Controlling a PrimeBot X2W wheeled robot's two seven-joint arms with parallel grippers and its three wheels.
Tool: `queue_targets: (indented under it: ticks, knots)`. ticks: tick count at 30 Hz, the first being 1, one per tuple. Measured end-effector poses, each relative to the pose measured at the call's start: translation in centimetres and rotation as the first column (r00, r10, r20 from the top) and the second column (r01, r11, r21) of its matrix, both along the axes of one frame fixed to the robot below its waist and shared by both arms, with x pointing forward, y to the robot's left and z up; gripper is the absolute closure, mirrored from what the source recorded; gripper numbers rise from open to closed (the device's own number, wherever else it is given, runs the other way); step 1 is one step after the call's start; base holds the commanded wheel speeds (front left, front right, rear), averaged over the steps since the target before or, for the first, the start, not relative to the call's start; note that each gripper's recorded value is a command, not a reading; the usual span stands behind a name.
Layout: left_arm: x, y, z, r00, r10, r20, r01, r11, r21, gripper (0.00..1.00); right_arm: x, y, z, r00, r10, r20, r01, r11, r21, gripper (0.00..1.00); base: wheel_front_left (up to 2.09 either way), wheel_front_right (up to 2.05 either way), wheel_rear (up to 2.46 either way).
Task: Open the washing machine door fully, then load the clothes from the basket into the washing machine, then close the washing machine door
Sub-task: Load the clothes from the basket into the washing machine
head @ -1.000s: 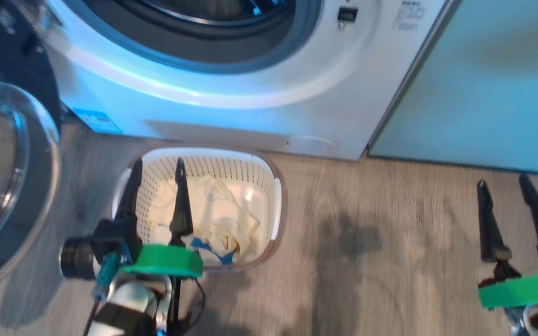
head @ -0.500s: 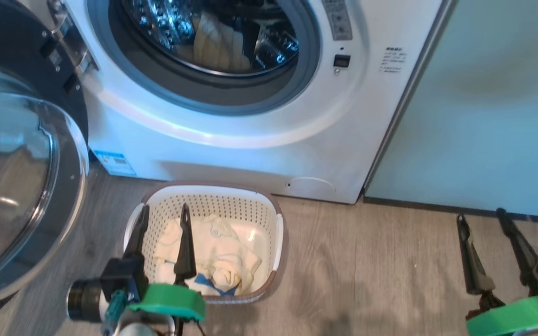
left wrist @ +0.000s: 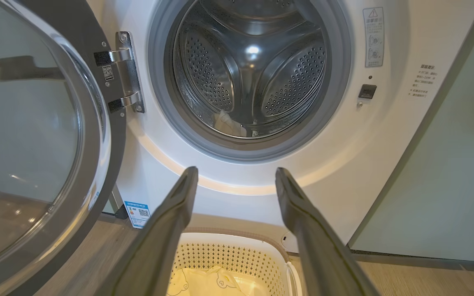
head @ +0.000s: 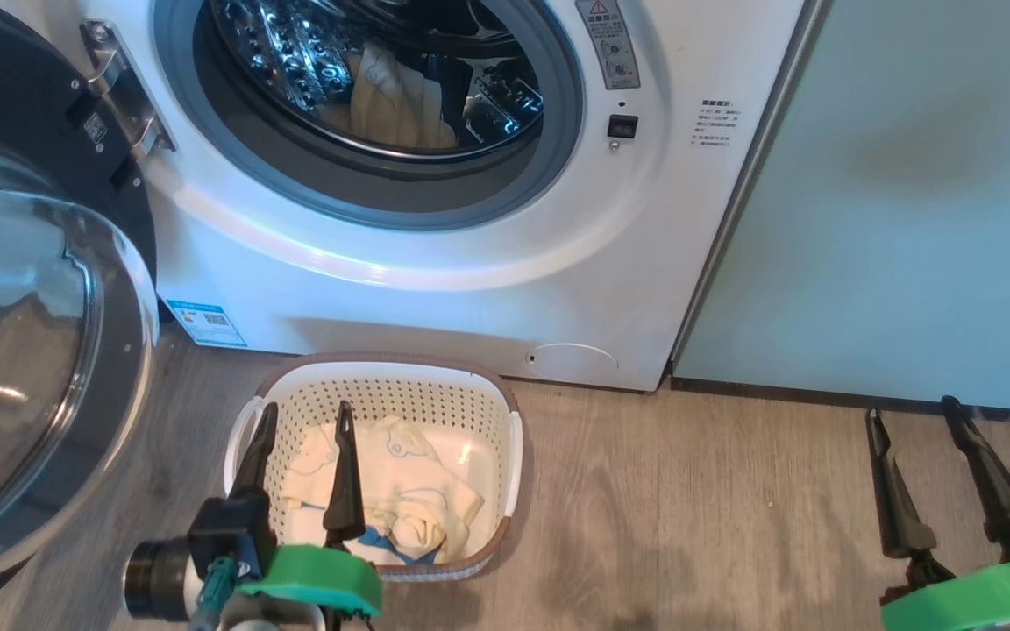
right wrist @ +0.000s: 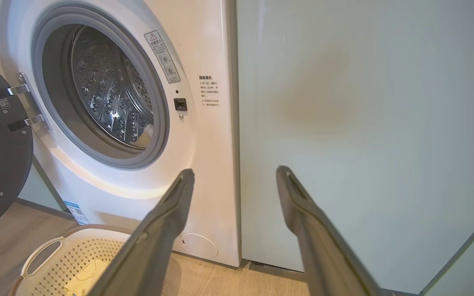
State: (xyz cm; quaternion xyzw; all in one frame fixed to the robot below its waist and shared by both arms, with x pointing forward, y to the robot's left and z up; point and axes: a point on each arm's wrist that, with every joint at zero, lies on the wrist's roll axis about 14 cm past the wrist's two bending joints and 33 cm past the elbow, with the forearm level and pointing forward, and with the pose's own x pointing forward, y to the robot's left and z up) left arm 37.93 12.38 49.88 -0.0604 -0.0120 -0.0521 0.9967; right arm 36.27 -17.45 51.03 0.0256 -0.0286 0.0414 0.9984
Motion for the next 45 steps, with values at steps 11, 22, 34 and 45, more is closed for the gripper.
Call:
queue_targets:
  ticks: [11,22,34,45]
  knots:
    - [0.3,-0.1,-1.0,1.0,-0.005,-0.028,0.005,1.0,0.01,0.0,0.2,-0.2,-0.7,1.0,-0.006,-0.022,0.006,1.0,0.001,0.0,0.0,0.0,0.0]
    - [2.4,-1.7,-3.7,0.992,-0.057,-0.111,0.057,0.998,-0.003,0.0,1.0,-0.1,-2.5,0.997,-0.006,-0.072,0.006,1.0,0.004,0.0,0.0,0.0,0.0]
    - [7.6,-4.1,-11.7,0.937,-0.157,-0.312,0.145,0.987,-0.062,0.0,5.1,-0.4,-5.1,0.994,-0.012,-0.11,0.013,1.0,0.014,0.0,0.0,0.0,0.0]
    - [11.6,-6.0,-21.1,0.825,-0.246,-0.508,0.207,0.969,-0.132,0.0,8.9,-1.2,-9.7,0.986,-0.03,-0.163,0.034,0.999,0.025,0.0,0.0,0.0,0.0]
